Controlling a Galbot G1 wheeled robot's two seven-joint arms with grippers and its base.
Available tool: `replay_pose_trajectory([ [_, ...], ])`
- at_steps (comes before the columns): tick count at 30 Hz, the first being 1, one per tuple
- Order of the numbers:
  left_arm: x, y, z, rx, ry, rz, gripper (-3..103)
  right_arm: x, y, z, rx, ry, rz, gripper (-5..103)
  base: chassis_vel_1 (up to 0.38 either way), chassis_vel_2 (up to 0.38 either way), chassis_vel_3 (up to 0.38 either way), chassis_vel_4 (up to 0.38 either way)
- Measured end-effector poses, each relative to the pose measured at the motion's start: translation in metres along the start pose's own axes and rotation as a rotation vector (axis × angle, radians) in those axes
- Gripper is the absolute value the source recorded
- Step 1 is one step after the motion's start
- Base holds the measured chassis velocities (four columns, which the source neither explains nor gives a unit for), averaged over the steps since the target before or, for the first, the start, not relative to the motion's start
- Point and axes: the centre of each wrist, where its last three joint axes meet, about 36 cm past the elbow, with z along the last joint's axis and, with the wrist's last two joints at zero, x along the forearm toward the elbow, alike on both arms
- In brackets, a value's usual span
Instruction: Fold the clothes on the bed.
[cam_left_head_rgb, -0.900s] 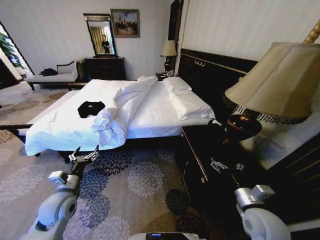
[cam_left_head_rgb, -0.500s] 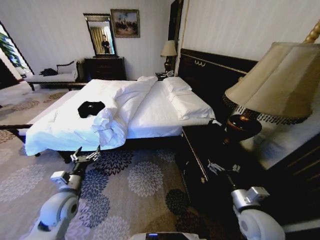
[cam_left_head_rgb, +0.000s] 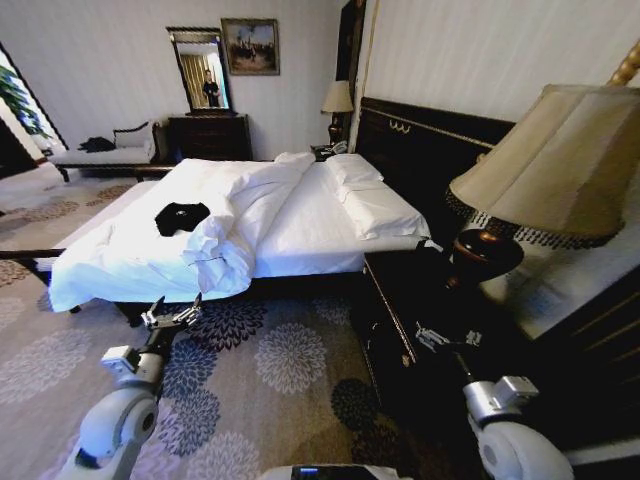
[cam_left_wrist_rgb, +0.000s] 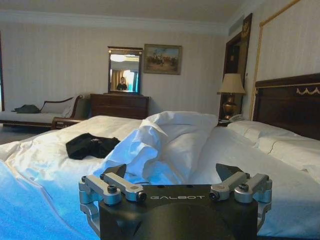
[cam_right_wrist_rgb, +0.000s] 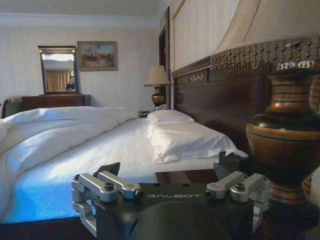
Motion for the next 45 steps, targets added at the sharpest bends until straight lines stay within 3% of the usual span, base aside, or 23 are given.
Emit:
replay_pose_trajectory([
  [45, 0.000, -0.015, 0.009, -0.008, 0.021, 0.030, 100, 0.006, -0.002, 0.007, 0.000, 0.021, -0.002, 100, -0.056, 0.053, 0.055, -0.060],
])
